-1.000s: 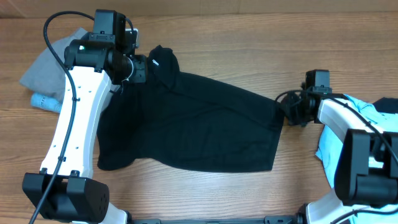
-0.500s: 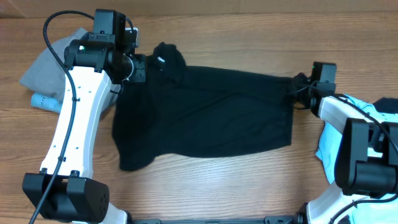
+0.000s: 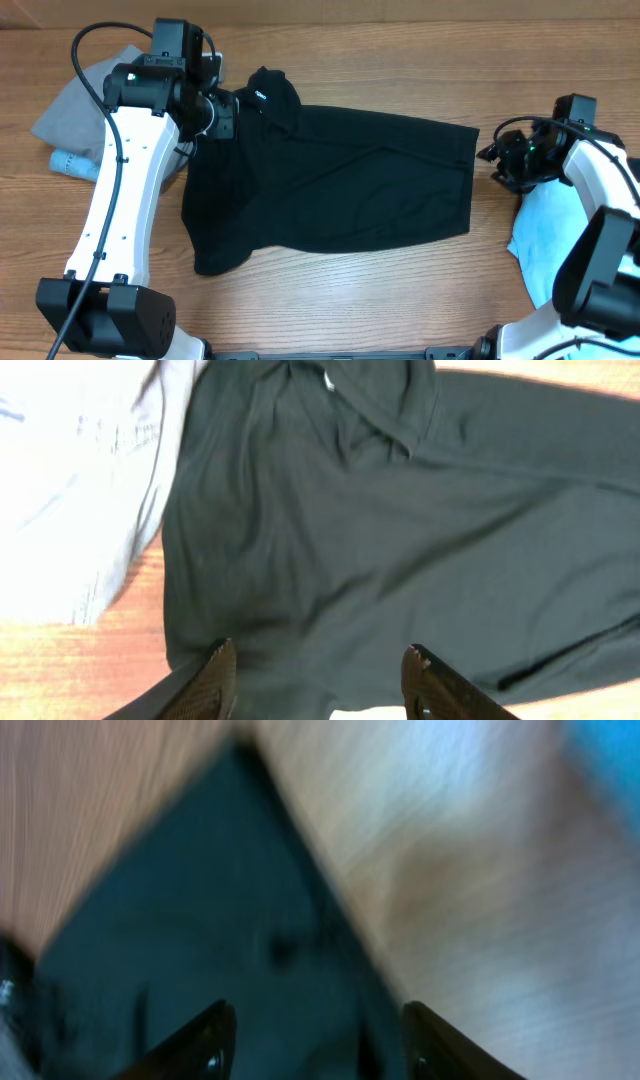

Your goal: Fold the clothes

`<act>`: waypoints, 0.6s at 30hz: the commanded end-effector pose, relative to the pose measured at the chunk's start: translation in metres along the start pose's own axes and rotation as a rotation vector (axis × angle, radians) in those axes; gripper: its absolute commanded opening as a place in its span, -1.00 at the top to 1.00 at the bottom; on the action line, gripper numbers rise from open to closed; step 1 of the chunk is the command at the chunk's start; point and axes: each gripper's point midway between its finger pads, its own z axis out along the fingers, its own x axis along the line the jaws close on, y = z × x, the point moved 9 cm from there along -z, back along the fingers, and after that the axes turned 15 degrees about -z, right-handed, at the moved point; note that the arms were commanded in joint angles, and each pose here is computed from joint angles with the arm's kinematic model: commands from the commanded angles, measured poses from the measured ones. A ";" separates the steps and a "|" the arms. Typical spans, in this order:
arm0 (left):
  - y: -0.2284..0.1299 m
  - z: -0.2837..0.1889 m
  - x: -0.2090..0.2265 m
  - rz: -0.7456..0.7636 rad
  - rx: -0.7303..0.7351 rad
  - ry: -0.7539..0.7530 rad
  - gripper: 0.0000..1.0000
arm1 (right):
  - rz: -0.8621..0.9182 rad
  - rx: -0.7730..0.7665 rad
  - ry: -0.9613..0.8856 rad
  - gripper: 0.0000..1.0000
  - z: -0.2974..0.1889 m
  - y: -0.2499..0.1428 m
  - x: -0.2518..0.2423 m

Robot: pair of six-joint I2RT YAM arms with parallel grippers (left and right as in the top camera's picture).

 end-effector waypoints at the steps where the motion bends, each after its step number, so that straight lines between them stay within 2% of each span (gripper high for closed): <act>1: -0.007 -0.003 0.001 0.012 0.038 0.000 -0.21 | -0.118 0.093 0.091 -0.11 -0.013 -0.022 0.033; 4: -0.011 -0.003 0.003 0.010 0.062 0.018 -0.25 | -0.200 0.156 0.020 -0.11 0.000 -0.039 0.041; 8: -0.011 -0.003 0.005 0.009 0.065 0.032 -0.29 | -0.298 0.161 -0.185 -0.11 0.024 -0.053 0.041; 12: -0.010 -0.003 0.005 0.011 0.056 0.039 -0.45 | -0.345 0.182 -0.216 -0.13 0.047 -0.066 0.040; 15: -0.010 -0.003 0.005 0.011 0.055 0.039 -0.49 | -0.356 0.165 -0.255 -0.11 0.054 -0.068 0.033; 18: -0.010 -0.003 0.005 0.022 0.053 0.038 -0.50 | -0.384 0.178 -0.160 -0.07 0.062 -0.074 0.036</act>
